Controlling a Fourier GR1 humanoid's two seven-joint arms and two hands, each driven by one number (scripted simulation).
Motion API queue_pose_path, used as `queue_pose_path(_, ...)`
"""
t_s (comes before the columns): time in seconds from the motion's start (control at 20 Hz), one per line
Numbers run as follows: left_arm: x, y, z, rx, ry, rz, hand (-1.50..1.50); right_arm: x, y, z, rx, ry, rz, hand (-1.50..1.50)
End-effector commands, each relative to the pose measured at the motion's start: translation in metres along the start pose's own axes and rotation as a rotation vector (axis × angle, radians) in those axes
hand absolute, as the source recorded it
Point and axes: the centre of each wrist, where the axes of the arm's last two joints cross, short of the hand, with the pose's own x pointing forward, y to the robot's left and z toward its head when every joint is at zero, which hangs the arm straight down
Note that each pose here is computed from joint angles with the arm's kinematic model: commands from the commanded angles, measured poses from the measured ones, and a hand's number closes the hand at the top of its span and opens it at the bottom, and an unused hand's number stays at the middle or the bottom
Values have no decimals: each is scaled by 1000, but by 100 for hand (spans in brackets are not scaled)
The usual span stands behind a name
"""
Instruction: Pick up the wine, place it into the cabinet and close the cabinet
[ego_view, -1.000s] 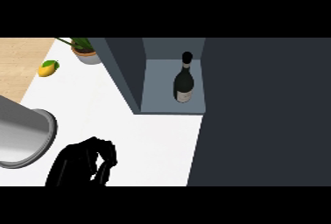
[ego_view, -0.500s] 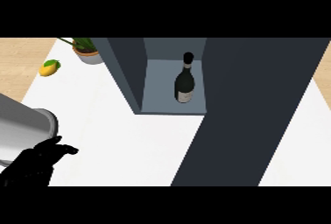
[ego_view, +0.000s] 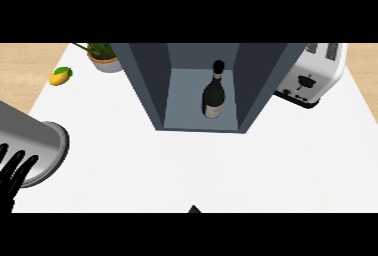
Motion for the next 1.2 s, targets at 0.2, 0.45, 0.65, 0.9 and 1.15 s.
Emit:
queue_pose_path(0.2,22,34,6,-5,-24,-26,-150,4,28,-34,-66,-140,27,150)
queue_pose_path(0.45,33,52,5,-15,-34,-36,-150,9,21,-51,-148,-151,12,150)
queue_pose_path(0.65,47,57,4,-49,-22,-9,-150,12,5,-76,-219,-145,24,150)
queue_pose_path(0.9,51,74,15,-35,-14,-21,-150,20,-29,-127,-294,-126,48,150)
queue_pose_path(1.15,44,85,24,-19,-27,-45,-150,33,-67,-164,-266,-135,29,150)
